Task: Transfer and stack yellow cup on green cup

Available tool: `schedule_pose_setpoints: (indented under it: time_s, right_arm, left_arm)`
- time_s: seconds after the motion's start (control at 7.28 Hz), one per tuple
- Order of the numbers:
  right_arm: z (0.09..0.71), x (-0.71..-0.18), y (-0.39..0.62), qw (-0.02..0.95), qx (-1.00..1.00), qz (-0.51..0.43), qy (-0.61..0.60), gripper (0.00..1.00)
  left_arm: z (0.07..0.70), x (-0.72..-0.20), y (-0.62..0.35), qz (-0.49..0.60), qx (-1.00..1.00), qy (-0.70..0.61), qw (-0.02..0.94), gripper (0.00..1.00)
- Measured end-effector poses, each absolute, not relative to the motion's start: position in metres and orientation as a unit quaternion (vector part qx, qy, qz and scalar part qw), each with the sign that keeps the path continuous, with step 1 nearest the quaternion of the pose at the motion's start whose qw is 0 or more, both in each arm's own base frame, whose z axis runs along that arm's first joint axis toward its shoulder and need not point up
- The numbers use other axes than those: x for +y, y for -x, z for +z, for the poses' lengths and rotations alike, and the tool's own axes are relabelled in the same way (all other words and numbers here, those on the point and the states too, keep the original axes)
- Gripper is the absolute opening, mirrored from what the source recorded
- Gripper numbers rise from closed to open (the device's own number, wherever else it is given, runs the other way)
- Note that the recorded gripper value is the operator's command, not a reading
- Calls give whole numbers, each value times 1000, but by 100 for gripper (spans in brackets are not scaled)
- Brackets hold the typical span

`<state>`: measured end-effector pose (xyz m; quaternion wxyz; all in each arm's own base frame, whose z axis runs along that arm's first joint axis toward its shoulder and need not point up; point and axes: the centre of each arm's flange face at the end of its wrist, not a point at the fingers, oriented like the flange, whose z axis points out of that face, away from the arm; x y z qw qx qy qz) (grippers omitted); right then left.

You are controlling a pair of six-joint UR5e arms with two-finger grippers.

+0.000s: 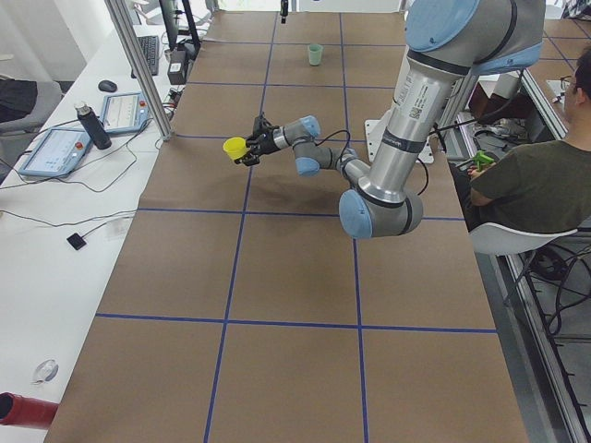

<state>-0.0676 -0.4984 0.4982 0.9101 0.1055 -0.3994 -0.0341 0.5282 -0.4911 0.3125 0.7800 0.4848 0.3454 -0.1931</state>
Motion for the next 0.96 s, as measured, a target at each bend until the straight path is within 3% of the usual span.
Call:
schedule_pose_setpoints:
  time_s: [0.55,0.96]
  right_arm:
    - [419,-528,160,887,-419,-126,-147,100]
    - [357,-543,232,868,-432,-175,-172,100]
  left_arm:
    - [218,-455,-587,-121,430,-476,757,42]
    - [202,-443,-591,-17,485,-505,714,48]
